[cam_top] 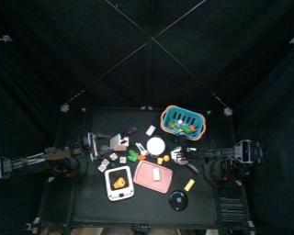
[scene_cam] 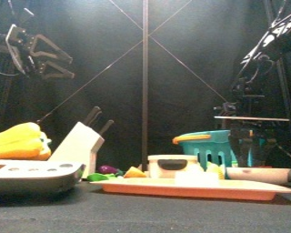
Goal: Place salmon on rice
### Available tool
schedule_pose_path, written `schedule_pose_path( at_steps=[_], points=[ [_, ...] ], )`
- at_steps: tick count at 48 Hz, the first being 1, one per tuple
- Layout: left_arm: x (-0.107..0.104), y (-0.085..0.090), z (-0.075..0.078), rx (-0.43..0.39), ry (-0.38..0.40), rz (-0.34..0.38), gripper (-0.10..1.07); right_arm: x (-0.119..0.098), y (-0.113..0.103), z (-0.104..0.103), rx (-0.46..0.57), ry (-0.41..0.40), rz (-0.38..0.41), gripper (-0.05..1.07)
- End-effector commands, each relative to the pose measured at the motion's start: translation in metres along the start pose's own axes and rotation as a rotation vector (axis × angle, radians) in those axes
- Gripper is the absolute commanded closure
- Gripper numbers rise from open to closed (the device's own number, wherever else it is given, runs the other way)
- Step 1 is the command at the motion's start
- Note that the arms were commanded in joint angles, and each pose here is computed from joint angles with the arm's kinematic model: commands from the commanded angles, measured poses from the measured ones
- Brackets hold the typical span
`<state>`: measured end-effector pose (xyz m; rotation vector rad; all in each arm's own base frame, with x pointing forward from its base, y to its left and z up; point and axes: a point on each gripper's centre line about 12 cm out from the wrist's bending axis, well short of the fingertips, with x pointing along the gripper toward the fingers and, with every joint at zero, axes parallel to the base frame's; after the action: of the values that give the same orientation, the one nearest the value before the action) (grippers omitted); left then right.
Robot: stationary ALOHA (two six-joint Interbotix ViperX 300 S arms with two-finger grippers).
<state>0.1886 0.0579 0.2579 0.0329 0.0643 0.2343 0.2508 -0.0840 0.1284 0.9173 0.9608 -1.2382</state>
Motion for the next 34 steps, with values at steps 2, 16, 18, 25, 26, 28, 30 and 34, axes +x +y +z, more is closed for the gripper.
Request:
schedule_pose_path(
  at_steps=[2,16,18,25,26,28,30,34],
  points=[
    [0.001,0.001,0.005,-0.002,-0.012,0.001,-0.05,-0.023,0.012,0.006,0.023,-0.019,0.071,0.39],
    [0.001,0.0,0.002,-0.003,-0.006,0.001,-0.05,-0.055,0.063,-0.025,-0.012,0.037,0.198,0.39],
    [0.001,0.0,0.002,-0.004,-0.004,0.0,-0.05,-0.057,0.072,-0.029,-0.013,0.036,0.207,0.39],
    [0.001,0.0,0.0,-0.005,-0.001,0.0,-0.05,-0.066,0.1,-0.044,-0.029,0.017,0.247,0.39],
    [0.001,0.0,0.0,-0.005,-0.001,0.0,-0.05,-0.066,0.103,-0.046,-0.03,0.017,0.25,0.39],
    [0.001,0.0,0.0,-0.005,-0.001,0.0,-0.05,-0.068,0.11,-0.051,-0.024,0.021,0.261,0.39],
    [0.001,0.0,0.0,-0.005,-0.001,0.0,-0.05,-0.068,0.116,-0.057,-0.021,0.022,0.263,0.39],
    [0.001,0.0,0.001,-0.003,-0.003,0.0,-0.05,-0.068,0.126,-0.068,-0.005,0.03,0.269,0.39]
  ],
)
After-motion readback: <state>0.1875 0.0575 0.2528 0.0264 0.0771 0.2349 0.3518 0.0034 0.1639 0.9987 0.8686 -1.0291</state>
